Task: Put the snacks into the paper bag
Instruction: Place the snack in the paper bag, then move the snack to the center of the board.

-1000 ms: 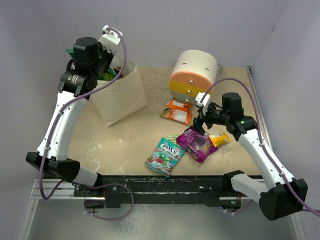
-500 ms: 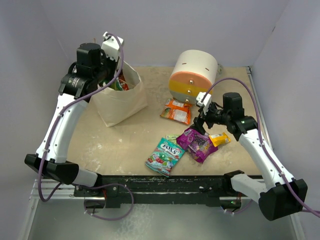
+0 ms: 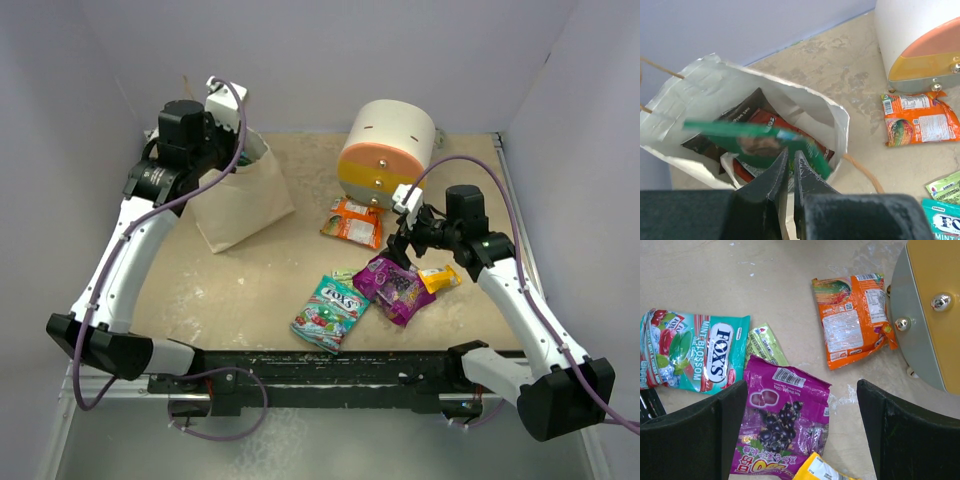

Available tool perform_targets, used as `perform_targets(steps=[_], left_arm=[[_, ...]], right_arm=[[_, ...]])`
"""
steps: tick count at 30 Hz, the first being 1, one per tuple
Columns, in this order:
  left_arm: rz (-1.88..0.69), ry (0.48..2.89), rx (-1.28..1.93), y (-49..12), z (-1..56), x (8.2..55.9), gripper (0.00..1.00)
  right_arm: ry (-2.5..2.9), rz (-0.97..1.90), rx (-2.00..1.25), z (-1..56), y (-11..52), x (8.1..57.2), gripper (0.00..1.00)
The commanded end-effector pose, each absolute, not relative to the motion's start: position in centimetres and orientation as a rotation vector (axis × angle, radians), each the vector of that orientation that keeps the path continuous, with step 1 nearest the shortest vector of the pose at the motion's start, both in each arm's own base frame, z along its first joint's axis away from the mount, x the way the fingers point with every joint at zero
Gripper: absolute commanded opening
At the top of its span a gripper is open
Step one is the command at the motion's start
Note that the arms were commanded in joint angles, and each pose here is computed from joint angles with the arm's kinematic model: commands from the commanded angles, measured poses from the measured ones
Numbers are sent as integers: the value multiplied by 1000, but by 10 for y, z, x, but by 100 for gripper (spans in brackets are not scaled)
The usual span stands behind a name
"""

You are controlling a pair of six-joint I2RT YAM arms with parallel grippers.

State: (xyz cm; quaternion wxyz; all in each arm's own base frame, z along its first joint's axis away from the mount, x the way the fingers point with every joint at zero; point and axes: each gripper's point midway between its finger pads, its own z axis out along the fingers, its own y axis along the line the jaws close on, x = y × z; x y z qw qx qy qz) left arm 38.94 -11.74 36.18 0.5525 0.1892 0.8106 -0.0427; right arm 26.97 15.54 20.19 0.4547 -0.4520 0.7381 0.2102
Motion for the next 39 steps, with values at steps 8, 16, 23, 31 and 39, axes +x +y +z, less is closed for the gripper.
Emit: perform_targets(steps=[8, 16, 23, 31, 39], left_arm=[[-95, 1688, 482, -120, 401, 381, 19], [63, 1582, 470, -85, 435, 356, 32], [122, 1554, 428, -45, 451, 320, 46], [-3, 1692, 734, -67, 378, 262, 80], [-262, 1726, 988, -100, 303, 206, 100]], right_arm=[[1781, 520, -1116, 206, 156, 273, 91], [1778, 509, -1113, 207, 155, 274, 91], [1785, 458, -1100, 209, 149, 277, 92], [1964, 314, -1150, 176, 120, 275, 93], [2220, 292, -1051, 137, 106, 283, 93]])
